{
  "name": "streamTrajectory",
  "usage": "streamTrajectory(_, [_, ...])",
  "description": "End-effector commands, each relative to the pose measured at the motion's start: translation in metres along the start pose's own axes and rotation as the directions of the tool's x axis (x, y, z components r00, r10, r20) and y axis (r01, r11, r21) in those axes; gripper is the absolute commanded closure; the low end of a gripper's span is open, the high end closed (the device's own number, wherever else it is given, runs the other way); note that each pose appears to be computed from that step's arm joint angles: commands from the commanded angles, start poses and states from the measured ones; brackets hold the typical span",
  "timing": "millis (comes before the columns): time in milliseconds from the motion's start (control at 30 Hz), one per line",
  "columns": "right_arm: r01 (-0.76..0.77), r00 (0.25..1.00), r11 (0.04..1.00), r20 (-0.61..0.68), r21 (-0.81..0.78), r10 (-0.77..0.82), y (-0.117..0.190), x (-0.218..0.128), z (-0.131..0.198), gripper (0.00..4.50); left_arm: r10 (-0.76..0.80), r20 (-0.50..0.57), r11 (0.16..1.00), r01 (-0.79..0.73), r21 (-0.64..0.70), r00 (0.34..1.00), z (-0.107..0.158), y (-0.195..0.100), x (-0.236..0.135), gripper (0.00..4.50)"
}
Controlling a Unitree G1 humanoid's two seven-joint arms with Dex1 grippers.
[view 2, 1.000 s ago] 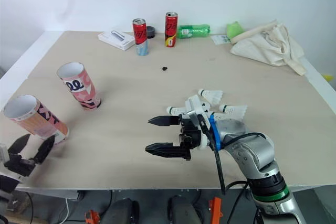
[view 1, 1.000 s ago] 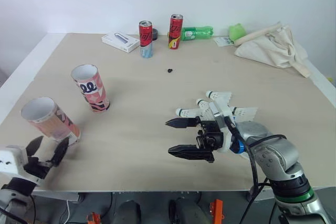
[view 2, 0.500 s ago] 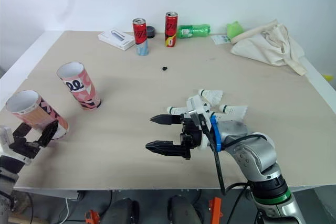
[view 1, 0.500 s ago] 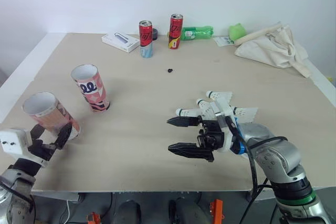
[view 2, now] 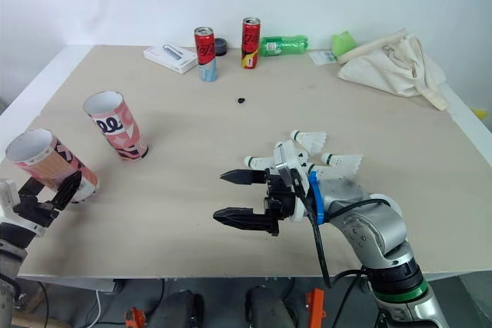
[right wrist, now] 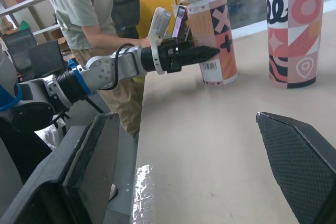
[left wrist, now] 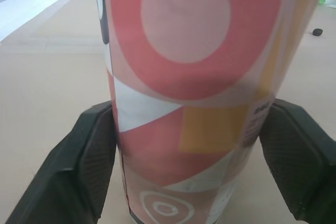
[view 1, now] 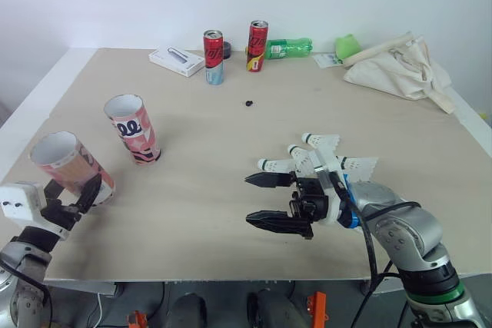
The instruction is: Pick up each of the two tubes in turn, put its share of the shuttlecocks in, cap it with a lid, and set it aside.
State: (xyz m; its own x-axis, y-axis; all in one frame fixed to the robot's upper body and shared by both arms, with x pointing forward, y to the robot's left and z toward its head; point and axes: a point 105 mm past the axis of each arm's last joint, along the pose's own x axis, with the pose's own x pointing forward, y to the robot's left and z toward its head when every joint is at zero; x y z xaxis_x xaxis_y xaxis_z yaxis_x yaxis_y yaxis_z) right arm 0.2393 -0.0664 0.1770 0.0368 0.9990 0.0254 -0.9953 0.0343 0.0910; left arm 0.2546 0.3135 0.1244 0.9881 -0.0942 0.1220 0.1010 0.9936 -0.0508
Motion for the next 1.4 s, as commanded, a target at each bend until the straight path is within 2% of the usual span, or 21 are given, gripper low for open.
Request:
streamTrajectory(33, [-0.010, 1.000, 0.999, 0.014, -0.051, 0.011, 0.005, -0.001, 0.012, 0.00, 0.003, 0.018, 0.999, -0.004, 0.033, 1.000, 0.009, 0.003, 0.003, 0.87])
streamTrajectory(167, [-0.006, 1.000, 0.999, 0.016, -0.049, 0.007, 0.005, -0.001, 0.011, 0.00, 0.032, 0.047, 0.999, -0.033, 0.030, 0.998, 0.016, 0.007, 0.004, 0.87])
streamTrajectory(767, [-0.020, 1.000, 0.999, 0.005, -0.047, 0.020, 0.004, -0.001, 0.012, 0.00, 0.022, 0.039, 0.999, -0.023, 0.039, 0.999, 0.017, 0.007, 0.002, 0.87])
streamTrajectory(867, [-0.030, 1.000, 0.999, 0.002, -0.042, 0.031, 0.004, -0.002, 0.013, 0.00, -0.080, 0.022, 0.993, 0.078, 0.086, 0.997, 0.024, -0.004, -0.002, 0.87])
streamTrajectory(967, [-0.027, 0.999, 0.999, 0.015, -0.033, 0.028, 0.002, -0.003, 0.015, 0.00, -0.224, -0.050, 0.956, 0.230, 0.181, 0.973, 0.023, -0.020, -0.008, 0.87])
streamTrajectory(1100, [-0.028, 0.999, 0.999, 0.025, -0.021, 0.029, 0.003, -0.003, 0.015, 0.00, -0.308, -0.103, 0.915, 0.324, 0.240, 0.946, 0.024, -0.027, -0.009, 0.87])
streamTrajectory(1267, [-0.003, 0.999, 1.000, 0.039, -0.014, 0.003, 0.006, -0.010, 0.018, 0.00, -0.441, -0.190, 0.822, 0.480, 0.305, 0.877, 0.034, -0.038, -0.004, 0.87])
streamTrajectory(1400, [0.061, 0.998, 0.998, 0.032, -0.021, -0.060, 0.007, -0.024, 0.021, 0.00, -0.549, -0.268, 0.726, 0.611, 0.316, 0.791, 0.043, -0.054, 0.009, 0.87])
